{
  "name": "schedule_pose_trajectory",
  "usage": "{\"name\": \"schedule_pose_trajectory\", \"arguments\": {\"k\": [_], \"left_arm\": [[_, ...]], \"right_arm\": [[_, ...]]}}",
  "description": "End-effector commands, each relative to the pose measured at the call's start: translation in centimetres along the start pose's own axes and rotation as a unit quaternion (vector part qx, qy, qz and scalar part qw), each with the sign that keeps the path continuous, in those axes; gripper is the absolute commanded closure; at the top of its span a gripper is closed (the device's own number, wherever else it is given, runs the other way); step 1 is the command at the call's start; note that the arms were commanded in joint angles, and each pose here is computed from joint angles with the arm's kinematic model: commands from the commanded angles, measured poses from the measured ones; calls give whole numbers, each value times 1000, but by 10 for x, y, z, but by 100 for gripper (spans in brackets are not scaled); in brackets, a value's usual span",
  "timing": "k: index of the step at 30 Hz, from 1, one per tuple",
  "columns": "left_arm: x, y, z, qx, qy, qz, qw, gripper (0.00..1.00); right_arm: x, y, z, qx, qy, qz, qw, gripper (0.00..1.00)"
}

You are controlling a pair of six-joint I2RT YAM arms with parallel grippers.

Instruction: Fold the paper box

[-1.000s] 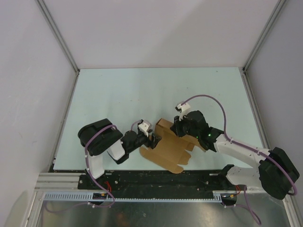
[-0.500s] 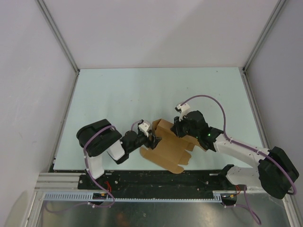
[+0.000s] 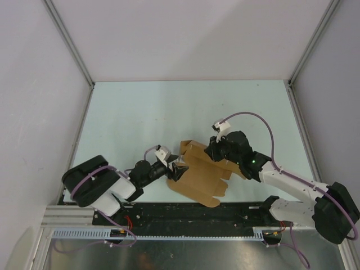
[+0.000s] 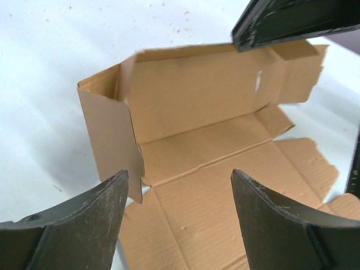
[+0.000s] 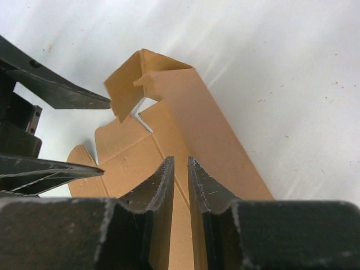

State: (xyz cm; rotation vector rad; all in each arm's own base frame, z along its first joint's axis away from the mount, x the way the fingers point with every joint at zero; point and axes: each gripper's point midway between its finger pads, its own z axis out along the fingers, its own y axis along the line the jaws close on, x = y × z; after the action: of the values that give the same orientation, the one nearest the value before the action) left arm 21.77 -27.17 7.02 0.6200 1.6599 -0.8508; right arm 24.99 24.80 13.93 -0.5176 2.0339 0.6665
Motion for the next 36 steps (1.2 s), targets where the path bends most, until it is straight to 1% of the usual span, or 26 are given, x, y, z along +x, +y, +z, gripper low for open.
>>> {"name": "schedule_pose_trajectory", "arguments": {"k": [1,2,9,10,11,12,13,16,17,18,19,20,21,22,23,24,25,26,28,30,36], "left_arm": [[-99,-35,-17,71,-188,13,979,21],[-106,-37,-20,74,-200,14,977,21],[-123,-34,-29,61,-228,10,972,20],[-124,-32,-28,55,-229,8,972,20],[-124,-31,-28,53,-229,7,972,20],[-125,-29,-28,47,-230,5,972,20],[-124,-27,-28,43,-227,4,973,20],[-120,-19,-28,28,-220,-6,975,20],[-119,-15,-28,24,-219,-16,975,20],[-117,-14,-30,22,-216,-21,976,20],[-116,-13,-30,21,-215,-26,976,20],[-114,-13,-31,23,-213,-32,976,20],[-113,-14,-31,24,-210,-33,977,21],[-111,-13,-31,24,-207,-35,977,21],[-111,-15,-31,28,-206,-37,978,21],[-110,-16,-31,31,-204,-36,978,21],[-108,-16,-31,32,-200,-37,979,21],[-109,-17,-31,35,-200,-37,979,21],[-107,-17,-31,35,-193,-37,980,21],[-106,-17,-32,35,-190,-37,981,20],[-106,-15,-33,30,-187,-28,982,19]], "right_arm": [[-38,3,-7,-2,-57,7,998,79],[-41,1,-8,2,-64,9,998,79],[-66,-13,-14,27,-111,21,993,75],[-69,-14,-15,28,-117,22,993,73],[-74,-22,-16,46,-128,23,990,71],[-76,-28,-17,57,-130,23,990,66],[-81,-33,-17,66,-134,23,989,63],[-86,-61,-10,97,-109,20,989,54],[-77,-58,-5,68,-73,16,995,49],[-80,-78,-4,75,-61,13,995,47],[-73,-74,7,34,-20,16,999,45],[-74,-80,10,23,-9,15,1000,40],[-76,-94,13,24,-4,11,1000,39],[-69,-96,22,-4,15,15,1000,38],[-79,-100,26,-15,12,10,1000,37],[-79,-105,30,-25,17,12,999,36],[-65,-118,38,-41,40,27,998,34],[-75,-121,41,-55,35,23,998,32],[-65,-124,44,-103,57,36,992,31],[-56,-127,54,-125,74,41,989,28],[-35,-137,67,-110,100,30,988,27]]}}
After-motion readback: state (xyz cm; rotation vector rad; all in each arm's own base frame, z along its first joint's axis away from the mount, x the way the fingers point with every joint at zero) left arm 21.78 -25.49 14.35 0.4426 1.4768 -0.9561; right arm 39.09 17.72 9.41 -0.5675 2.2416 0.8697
